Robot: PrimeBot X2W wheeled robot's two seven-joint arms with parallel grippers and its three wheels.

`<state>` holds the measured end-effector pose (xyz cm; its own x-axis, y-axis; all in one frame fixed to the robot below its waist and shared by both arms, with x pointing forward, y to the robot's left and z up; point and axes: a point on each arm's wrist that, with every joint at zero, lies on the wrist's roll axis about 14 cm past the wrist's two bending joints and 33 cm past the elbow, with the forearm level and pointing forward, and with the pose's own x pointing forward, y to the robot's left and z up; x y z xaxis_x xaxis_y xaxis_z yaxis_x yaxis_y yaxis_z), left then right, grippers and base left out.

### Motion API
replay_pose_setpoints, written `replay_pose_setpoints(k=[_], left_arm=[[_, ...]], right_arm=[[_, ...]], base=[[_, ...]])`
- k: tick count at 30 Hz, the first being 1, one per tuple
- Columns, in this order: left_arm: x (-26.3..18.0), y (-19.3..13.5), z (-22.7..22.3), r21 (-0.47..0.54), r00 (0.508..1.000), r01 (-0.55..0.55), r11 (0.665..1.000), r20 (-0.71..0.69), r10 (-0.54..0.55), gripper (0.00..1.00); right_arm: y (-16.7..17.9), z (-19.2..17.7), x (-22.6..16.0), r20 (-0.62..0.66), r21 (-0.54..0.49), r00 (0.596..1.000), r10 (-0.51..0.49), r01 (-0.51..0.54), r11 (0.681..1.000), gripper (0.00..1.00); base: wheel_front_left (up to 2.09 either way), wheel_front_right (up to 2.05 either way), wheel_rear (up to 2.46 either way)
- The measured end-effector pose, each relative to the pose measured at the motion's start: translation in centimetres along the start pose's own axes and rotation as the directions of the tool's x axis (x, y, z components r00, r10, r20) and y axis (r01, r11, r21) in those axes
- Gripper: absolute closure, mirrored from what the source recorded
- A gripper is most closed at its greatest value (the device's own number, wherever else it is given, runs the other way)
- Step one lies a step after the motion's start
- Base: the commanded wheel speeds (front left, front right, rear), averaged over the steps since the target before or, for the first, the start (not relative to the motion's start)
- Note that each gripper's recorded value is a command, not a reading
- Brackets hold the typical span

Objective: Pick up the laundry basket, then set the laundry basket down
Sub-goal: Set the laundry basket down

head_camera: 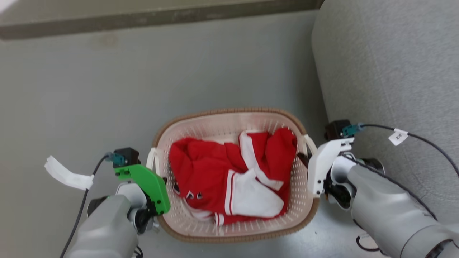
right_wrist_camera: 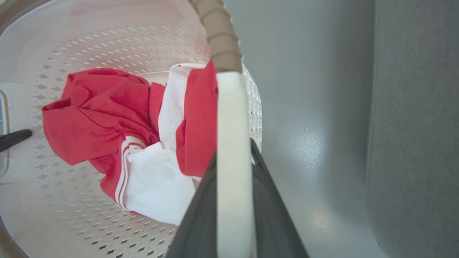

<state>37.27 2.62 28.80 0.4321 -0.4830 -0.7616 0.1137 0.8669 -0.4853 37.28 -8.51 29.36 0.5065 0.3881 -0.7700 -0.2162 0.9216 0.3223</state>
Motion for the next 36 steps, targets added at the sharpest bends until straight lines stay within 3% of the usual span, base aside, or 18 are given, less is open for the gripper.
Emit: replay_pose_setpoints(k=[16, 36], left_arm=[[4.4, 3.0, 2.5, -0.044, 0.998, -0.045, 0.998, 0.046, 0.047, 1.00], [9.1, 6.5, 0.4, -0.077, 0.996, -0.091, 0.993, 0.001, 0.091, 1.00]], right_arm=[[-1.4, 2.1, 5.1, 0.033, -0.035, 0.999, 0.033, -0.032, 0.999, 1.00], [-2.7, -1.1, 9.9, -0.026, -0.001, 0.998, 0.055, -0.055, 0.998, 1.00]], base=[[0.00, 0.00, 0.00], [0.00, 0.00, 0.00]])
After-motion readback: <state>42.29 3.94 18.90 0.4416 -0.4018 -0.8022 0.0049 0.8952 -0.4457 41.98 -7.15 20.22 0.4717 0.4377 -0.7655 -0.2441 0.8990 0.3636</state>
